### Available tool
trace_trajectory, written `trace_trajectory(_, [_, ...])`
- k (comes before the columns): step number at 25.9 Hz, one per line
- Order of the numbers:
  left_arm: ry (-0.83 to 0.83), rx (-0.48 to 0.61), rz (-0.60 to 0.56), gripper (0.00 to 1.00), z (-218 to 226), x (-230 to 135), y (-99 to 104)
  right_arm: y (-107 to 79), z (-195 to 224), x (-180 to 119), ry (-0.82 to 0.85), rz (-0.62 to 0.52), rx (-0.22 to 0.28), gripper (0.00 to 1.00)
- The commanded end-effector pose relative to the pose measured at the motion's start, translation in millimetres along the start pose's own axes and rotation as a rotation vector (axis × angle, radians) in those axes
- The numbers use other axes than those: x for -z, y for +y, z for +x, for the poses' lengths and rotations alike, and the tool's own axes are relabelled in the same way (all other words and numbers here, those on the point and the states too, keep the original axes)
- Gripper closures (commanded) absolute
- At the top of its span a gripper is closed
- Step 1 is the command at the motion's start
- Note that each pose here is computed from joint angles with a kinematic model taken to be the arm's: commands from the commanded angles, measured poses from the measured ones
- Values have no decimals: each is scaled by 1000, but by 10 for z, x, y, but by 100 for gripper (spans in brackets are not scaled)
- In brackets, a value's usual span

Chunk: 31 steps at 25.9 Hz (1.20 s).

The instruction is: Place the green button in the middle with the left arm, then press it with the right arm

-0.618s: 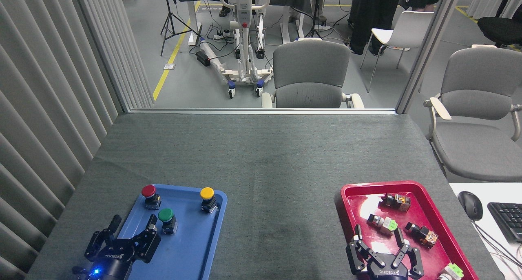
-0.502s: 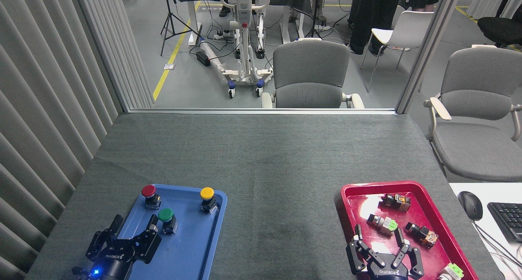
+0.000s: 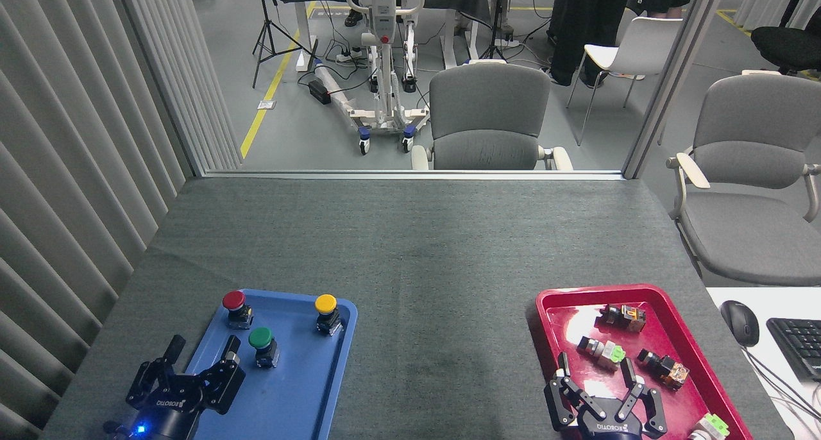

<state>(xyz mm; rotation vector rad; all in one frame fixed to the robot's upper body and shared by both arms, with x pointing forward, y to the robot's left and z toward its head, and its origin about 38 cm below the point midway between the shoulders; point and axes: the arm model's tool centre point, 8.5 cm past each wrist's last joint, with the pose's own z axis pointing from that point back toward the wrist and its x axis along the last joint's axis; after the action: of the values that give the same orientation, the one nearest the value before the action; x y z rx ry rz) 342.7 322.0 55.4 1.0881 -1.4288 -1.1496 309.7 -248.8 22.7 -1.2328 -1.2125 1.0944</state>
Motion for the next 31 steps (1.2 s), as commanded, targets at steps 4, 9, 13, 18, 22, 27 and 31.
trace_trajectory(4, [-3, -2, 6, 0, 6, 9, 9, 1, 4, 0, -4, 1, 1, 0])
trace_trajectory(9, [7, 0, 12, 0, -19, 22, 24, 0, 8, 1, -12, 1, 3, 0])
trace_trajectory(13, [1, -1, 11, 0, -3, 9, 15, -2, -7, 2, -11, 1, -2, 0])
trace_trajectory(18, [-2, -3, 9, 0, 0, 9, 13, -12, -18, 14, -5, -2, -5, 0])
trace_trajectory(22, [5, 9, 7, 0, -13, 17, 13, -21, -19, 25, -2, -5, -6, 0])
trace_trajectory(27, [4, 11, 8, 0, -13, 17, 14, -27, -16, 30, -4, -8, -7, 0])
trace_trajectory(31, [10, 3, -2, 0, -11, 13, -34, -26, -5, 30, -10, -8, -4, 0])
